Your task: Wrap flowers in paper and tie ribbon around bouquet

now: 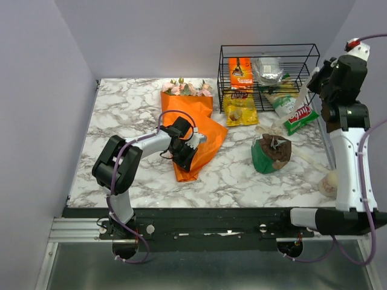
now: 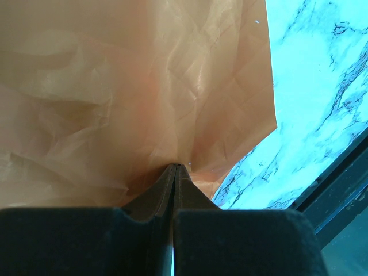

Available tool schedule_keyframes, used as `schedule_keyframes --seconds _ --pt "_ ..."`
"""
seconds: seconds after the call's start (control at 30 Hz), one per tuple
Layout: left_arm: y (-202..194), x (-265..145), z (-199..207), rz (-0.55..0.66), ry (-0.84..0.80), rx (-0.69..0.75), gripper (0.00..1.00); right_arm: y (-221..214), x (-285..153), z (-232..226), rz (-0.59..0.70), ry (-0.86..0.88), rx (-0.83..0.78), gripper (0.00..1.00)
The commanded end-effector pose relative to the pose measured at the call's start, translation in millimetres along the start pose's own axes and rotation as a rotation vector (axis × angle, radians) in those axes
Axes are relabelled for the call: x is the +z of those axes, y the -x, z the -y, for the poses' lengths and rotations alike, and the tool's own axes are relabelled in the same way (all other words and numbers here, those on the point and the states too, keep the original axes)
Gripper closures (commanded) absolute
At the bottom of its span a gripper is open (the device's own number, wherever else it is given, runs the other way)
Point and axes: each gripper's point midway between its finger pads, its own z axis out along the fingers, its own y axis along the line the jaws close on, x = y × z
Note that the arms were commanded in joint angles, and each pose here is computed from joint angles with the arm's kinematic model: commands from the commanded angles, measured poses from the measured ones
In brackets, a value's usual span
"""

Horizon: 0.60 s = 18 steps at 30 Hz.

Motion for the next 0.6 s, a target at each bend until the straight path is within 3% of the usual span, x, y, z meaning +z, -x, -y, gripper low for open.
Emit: schedule_keyframes --seconds 0.0,0.17,0.23,0.3,0.33,0.37,0.43,0.57 --pt "-24 21 -15 -0.077 0.051 0.003 0.91 67 -65 -83 0.19 0.285 -0.054 1.0" --pt "-25 23 -15 -0.09 0.049 0.001 0.92 114 -162 -210 0.344 0.78 -0.077 1.0" --pt "-25 24 -15 -0.094 0.052 0.003 0.92 152 -216 -239 0.457 0.963 -0.048 0.99" --pt "-26 25 -15 -0.098 0.051 0.004 0.92 151 -241 -282 0.46 1.121 -0.036 0.99" --pt "-25 25 -14 -0.098 0.052 0.008 0.92 176 -276 -285 0.552 1.215 -0.006 0.99" --pt "-26 25 -14 -0.098 0.052 0.011 0.92 175 -291 -298 0.562 1.277 0.002 0.99" --pt "-25 24 -14 -0.093 0.057 0.012 0.92 175 -292 -318 0.578 1.309 0.035 0.99" --pt "-25 24 -12 -0.097 0.059 0.023 0.92 131 -245 -349 0.453 1.235 0.024 0.99"
